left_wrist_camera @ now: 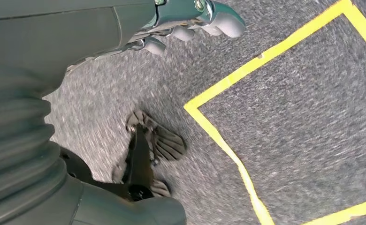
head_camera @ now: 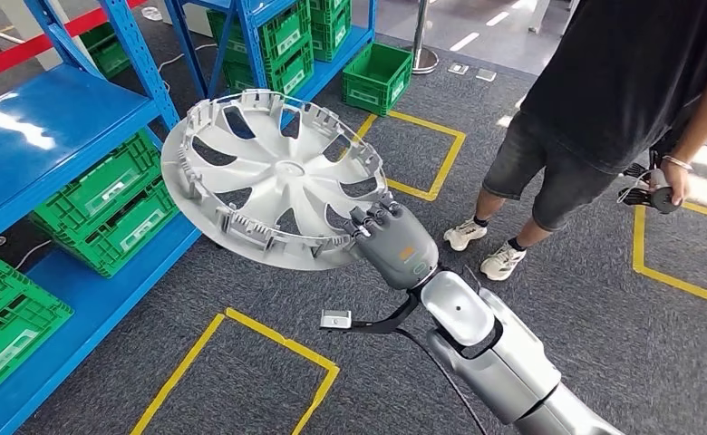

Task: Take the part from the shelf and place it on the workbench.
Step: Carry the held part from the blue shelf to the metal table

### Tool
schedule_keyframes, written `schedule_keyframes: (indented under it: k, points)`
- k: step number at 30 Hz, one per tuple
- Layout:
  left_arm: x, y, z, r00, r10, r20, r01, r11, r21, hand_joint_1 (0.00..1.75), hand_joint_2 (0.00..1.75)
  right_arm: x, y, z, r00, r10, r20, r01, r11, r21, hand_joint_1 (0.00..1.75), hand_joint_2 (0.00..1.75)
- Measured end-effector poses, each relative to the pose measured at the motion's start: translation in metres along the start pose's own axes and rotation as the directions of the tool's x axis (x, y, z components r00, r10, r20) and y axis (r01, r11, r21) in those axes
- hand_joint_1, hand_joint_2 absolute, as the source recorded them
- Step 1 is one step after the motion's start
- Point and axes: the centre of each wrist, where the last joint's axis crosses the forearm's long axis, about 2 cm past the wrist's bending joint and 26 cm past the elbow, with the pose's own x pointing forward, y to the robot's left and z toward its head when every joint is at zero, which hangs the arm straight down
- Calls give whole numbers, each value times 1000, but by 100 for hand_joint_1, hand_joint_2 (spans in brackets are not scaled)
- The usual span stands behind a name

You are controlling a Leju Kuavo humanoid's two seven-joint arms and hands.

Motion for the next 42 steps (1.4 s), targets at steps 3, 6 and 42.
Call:
schedule_keyframes:
  k: [3,6,42]
  points:
    - [4,-1,-1,1000,-12,27,12,1000,-7,0,175,-1,2,6,1000,5,10,-5,1000,14,175,175]
    - [8,2,-4,998,13,62,-14,1000,7,0,175,-4,0,4,999,11,32,-12,1000,9,175,175]
    - [4,28,-17,978,209,-9,-204,961,189,0,175,-1,-43,-48,997,-44,59,50,993,-104,175,175]
